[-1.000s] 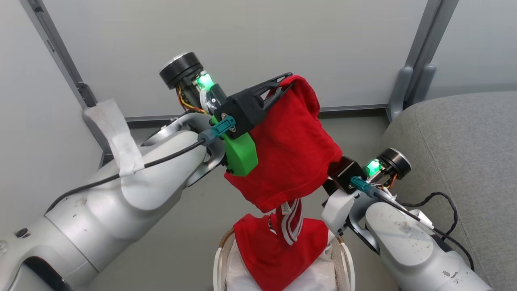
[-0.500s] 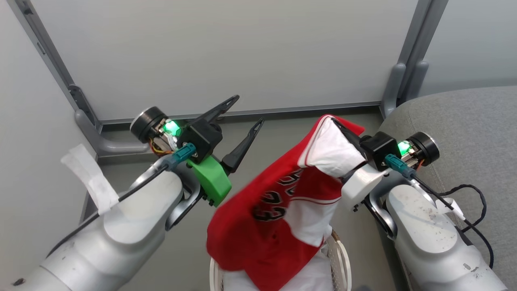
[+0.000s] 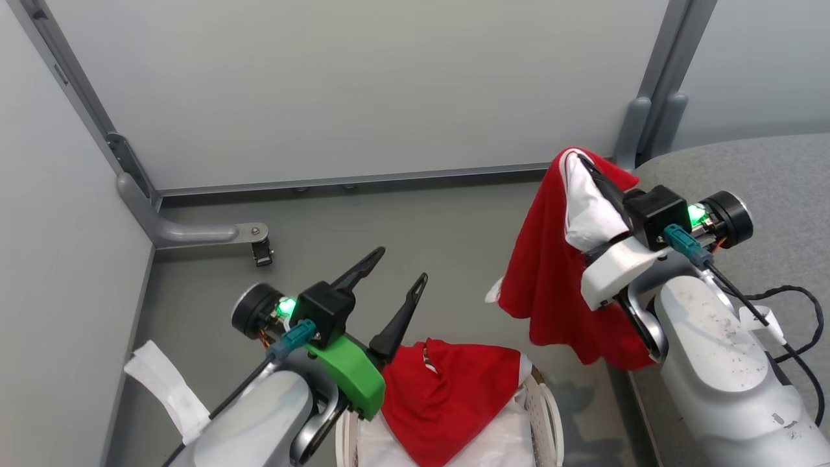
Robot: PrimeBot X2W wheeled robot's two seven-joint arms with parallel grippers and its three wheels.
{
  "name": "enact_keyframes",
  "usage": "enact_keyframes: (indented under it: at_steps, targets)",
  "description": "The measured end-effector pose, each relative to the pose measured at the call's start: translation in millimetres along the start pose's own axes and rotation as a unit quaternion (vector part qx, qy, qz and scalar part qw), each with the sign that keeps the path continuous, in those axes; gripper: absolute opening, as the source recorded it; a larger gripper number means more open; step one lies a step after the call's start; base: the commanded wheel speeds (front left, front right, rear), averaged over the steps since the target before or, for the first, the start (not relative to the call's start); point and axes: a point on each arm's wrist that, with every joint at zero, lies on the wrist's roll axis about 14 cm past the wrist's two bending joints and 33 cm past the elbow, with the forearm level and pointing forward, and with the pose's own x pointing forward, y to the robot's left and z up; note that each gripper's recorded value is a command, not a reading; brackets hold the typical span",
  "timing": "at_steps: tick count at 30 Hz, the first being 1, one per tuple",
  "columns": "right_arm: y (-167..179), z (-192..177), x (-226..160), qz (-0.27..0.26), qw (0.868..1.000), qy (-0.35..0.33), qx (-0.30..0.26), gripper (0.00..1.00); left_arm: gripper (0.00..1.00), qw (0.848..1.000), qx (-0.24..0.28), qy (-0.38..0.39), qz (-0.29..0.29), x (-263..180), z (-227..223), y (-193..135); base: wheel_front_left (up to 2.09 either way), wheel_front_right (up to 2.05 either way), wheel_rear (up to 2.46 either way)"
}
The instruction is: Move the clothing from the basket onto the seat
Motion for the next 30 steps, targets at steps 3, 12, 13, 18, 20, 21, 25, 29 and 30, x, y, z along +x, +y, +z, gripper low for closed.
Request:
enact_keyframes:
  at_steps: [3,12,13,18,20,21,25,29,30]
  targets:
    - [-8,1,-2,-0.009,1.0,-0.001,-0.007,0.0,1.0,1.0,-0.013,0.005,0.004,-3,-9,-4,0.0,0.0,0.0]
    - [-50,5,-16,-0.054,0.998,-0.003,-0.032,0.0,1.0,0.999,-0.044,0.006,-0.008,4,-23,-29,0.0,0.0,0.0]
    - [-57,6,-19,-0.061,0.997,-0.003,-0.037,0.0,1.0,0.999,-0.043,0.008,-0.014,6,-24,-33,0.0,0.0,0.0]
    - [-94,15,-36,-0.1,0.993,-0.005,-0.064,0.0,1.0,0.998,-0.047,0.01,-0.046,20,-28,-50,0.0,0.0,0.0]
    - [-111,17,-45,-0.118,0.99,-0.003,-0.076,0.0,1.0,0.997,-0.046,0.009,-0.061,27,-29,-58,0.0,0.0,0.0]
    - [-120,18,-50,-0.127,0.988,-0.001,-0.082,0.0,1.0,0.996,-0.047,0.008,-0.069,31,-29,-62,0.0,0.0,0.0]
    - [-150,17,-72,-0.164,0.981,0.013,-0.102,0.0,1.0,0.994,-0.047,0.009,-0.102,47,-32,-77,0.0,0.0,0.0]
    - [-178,12,-99,-0.201,0.972,0.035,-0.118,0.0,1.0,0.989,-0.046,0.007,-0.14,66,-35,-95,0.0,0.0,0.0]
    - [-182,11,-103,-0.207,0.97,0.04,-0.121,0.0,1.0,0.988,-0.046,0.008,-0.148,69,-36,-98,0.0,0.0,0.0]
